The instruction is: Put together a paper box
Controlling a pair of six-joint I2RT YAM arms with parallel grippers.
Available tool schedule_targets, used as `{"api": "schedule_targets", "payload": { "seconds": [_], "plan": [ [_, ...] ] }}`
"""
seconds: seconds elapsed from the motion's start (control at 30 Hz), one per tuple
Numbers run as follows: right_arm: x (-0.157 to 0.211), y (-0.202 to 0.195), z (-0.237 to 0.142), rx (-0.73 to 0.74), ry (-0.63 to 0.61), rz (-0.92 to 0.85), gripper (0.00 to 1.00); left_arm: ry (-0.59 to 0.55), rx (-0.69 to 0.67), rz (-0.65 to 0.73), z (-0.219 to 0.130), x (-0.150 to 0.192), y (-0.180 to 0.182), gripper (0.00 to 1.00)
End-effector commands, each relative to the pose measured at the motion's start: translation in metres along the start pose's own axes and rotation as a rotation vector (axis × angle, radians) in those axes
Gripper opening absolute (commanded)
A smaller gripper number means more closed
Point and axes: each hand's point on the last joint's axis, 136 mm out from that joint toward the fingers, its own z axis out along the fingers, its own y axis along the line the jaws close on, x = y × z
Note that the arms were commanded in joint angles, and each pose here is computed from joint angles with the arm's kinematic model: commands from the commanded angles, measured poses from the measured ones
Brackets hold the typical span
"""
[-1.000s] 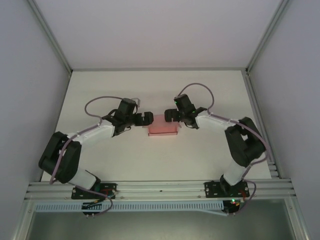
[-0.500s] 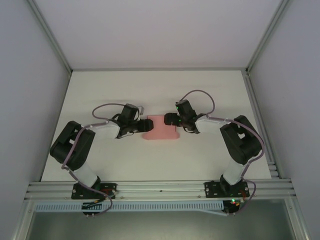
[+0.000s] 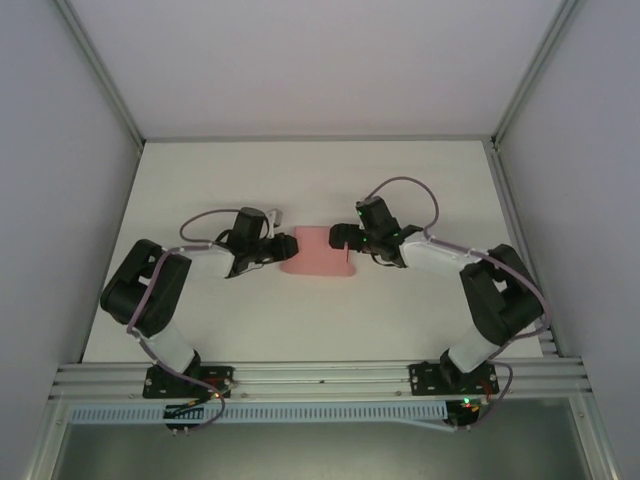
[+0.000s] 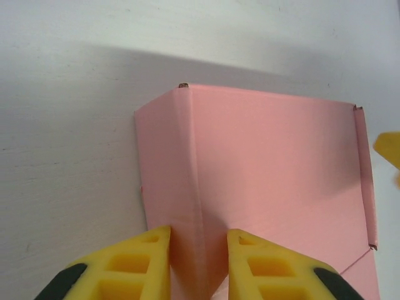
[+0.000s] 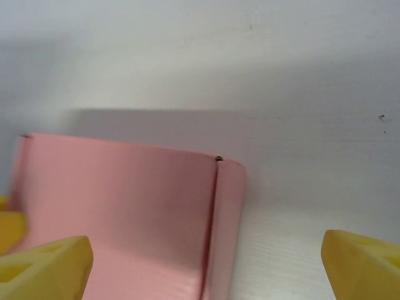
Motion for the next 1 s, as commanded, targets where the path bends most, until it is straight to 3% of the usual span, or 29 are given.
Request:
{"api": "schedule_targets", "payload": {
  "seconds": [0.0,0.37,0.67,0.87,0.97],
  "plan": [
    [-0.001,0.012,-0.015,-0.103,-0.005,0.102,0.96,0.002,0.036,-0.069,-0.006,0.009,0.009,0.13],
    [0.020,0.017,-0.004,-0.269,0.105,0.234,0.92,-0.063,0.288,-0.144,-0.025,0.003,-0.004,0.07],
    [0.026,0.037,0.005,-0.402,0.160,0.270,0.83,-0.085,0.340,-0.165,-0.030,0.002,-0.006,0.07],
    [0.017,0.059,-0.007,-0.545,0.140,0.282,0.51,-0.100,0.355,-0.126,-0.033,-0.004,-0.012,0.14],
    [0.012,0.059,-0.012,-0.533,0.119,0.270,0.36,-0.119,0.357,-0.073,-0.039,-0.012,-0.020,0.31]
  ]
}}
